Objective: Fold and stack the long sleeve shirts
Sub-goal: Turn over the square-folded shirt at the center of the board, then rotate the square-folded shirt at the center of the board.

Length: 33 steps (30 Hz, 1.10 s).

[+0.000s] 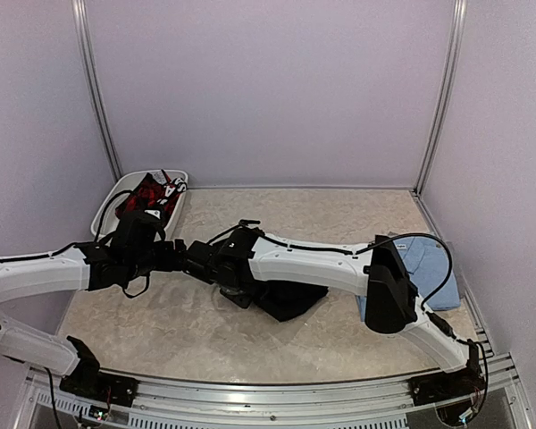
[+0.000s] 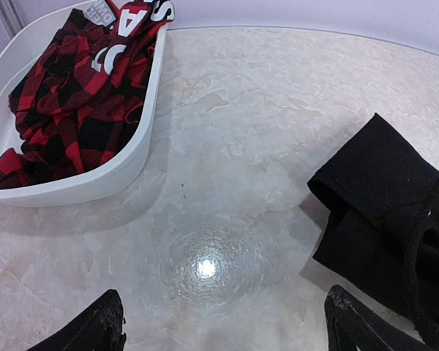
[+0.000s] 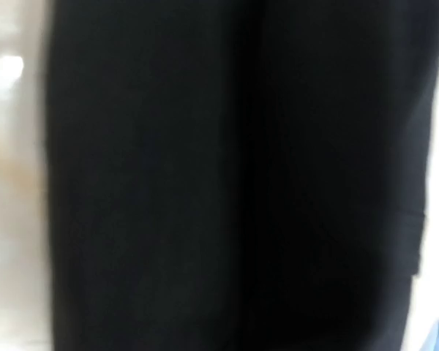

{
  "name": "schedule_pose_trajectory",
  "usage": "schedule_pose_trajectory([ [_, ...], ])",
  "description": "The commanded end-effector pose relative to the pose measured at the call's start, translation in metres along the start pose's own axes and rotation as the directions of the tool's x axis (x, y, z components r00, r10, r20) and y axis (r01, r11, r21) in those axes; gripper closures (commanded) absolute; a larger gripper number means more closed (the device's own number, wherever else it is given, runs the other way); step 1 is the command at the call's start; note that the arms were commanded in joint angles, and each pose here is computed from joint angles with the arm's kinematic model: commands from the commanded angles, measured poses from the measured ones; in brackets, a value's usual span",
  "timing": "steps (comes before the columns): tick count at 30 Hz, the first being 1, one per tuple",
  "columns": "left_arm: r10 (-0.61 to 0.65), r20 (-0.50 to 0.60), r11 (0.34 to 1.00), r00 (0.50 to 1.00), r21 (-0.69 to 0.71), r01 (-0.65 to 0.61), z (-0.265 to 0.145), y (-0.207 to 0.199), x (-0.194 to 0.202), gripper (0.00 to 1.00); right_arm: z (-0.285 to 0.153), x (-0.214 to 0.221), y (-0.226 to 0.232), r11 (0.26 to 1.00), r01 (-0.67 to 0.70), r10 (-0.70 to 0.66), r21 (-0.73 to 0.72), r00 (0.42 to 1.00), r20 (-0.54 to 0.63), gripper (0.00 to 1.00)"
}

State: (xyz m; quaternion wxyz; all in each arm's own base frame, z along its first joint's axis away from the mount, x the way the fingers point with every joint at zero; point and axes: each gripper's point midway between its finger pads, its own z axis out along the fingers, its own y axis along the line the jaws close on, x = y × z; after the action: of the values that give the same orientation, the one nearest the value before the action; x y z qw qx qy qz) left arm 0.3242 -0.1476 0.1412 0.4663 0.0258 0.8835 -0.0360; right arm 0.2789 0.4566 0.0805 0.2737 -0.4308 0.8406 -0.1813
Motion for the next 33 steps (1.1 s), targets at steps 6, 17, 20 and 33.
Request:
schedule_pose_trajectory([
  [6,-0.028,0.017,0.998,0.999,-0.05,0.028,-0.006,0.017,-0.004,0.09,-0.041,-0.015,0.05,0.966,-0.028,0.059,-0.255,0.991,0.118,0.08],
  [17,-0.158,0.027,0.975,0.987,0.165,0.151,-0.017,-0.009,0.006,0.01,-0.076,-0.008,-0.017,0.9,-0.129,0.245,-0.416,0.94,0.239,0.01],
  [20,-0.217,-0.01,0.94,0.976,0.266,0.212,-0.021,-0.026,0.012,0.01,-0.048,0.003,-0.053,0.878,-0.194,0.31,-0.438,0.927,0.21,0.02],
  [33,-0.374,-0.248,0.791,0.893,0.418,0.448,-0.008,-0.106,0.06,0.05,0.051,0.046,-0.119,0.63,-0.398,0.554,-0.666,0.832,0.028,0.02],
])
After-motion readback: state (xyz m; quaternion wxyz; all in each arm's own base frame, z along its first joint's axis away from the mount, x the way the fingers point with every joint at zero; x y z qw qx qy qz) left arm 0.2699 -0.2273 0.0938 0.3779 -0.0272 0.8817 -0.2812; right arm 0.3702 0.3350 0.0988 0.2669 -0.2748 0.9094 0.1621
